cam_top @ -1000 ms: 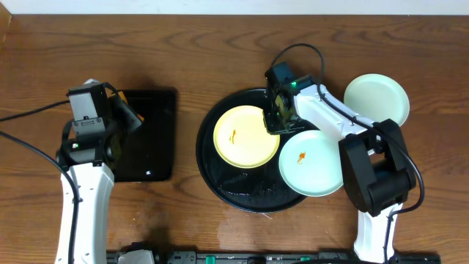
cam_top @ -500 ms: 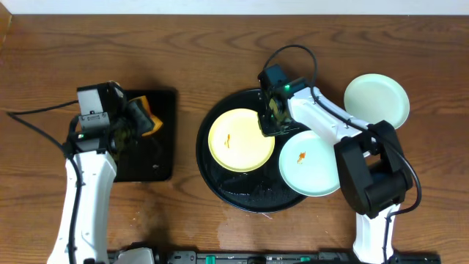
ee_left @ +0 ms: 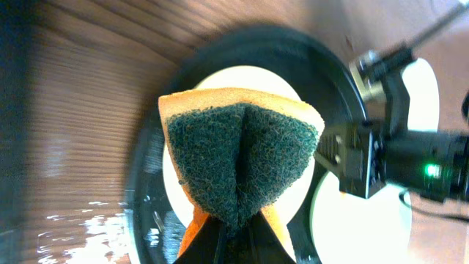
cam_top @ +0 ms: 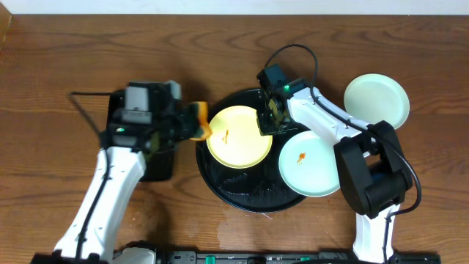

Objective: Clean dirty plates on tray and stack at the side
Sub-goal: 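Scrub the yellow plate with the sponge while right gripper holds rim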

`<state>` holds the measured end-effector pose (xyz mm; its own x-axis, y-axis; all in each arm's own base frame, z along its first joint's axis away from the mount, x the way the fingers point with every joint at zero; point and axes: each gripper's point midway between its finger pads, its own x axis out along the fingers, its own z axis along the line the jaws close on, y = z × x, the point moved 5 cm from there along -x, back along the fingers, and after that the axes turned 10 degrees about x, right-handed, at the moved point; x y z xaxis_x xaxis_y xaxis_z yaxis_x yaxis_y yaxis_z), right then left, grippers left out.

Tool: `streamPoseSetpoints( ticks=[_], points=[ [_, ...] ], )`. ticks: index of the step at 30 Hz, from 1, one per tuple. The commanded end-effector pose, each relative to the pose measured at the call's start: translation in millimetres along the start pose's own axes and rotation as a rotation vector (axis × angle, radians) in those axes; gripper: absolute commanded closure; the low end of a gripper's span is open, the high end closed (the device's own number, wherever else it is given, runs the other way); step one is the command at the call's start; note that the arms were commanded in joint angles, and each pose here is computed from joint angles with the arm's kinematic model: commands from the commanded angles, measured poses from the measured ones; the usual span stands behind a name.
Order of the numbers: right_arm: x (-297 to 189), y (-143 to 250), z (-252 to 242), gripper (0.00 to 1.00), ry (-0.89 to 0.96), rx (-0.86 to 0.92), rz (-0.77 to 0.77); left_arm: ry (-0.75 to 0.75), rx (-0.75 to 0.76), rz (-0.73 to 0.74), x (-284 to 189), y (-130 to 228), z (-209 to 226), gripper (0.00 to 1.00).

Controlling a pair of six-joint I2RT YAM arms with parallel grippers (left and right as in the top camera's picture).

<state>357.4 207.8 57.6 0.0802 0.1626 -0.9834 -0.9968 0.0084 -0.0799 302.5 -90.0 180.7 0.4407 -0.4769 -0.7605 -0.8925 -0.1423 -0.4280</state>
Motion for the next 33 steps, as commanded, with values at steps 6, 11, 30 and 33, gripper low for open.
streamPoseSetpoints(
  ticks=[6, 11, 30, 33],
  points=[
    [3.5, 1.6, -0.9, 0.99, 0.020, -0.012, 0.014, 0.067, 0.028, 0.101, 53.2, 11.2, -25.4, 0.92],
    [3.3, -0.4, -1.9, 0.99, 0.017, 0.007, 0.008, 0.089, -0.006, 0.122, 85.2, 14.5, -34.2, 0.92],
    [3.2, -1.6, -3.8, 0.99, 0.031, 0.007, 0.000, -0.214, 0.015, 0.035, 127.7, 29.7, -31.2, 0.92],
    [3.2, -1.5, -3.8, 0.99, 0.031, 0.007, 0.000, -0.215, -0.017, 0.046, 134.2, 34.5, -32.3, 0.92]
  ],
)
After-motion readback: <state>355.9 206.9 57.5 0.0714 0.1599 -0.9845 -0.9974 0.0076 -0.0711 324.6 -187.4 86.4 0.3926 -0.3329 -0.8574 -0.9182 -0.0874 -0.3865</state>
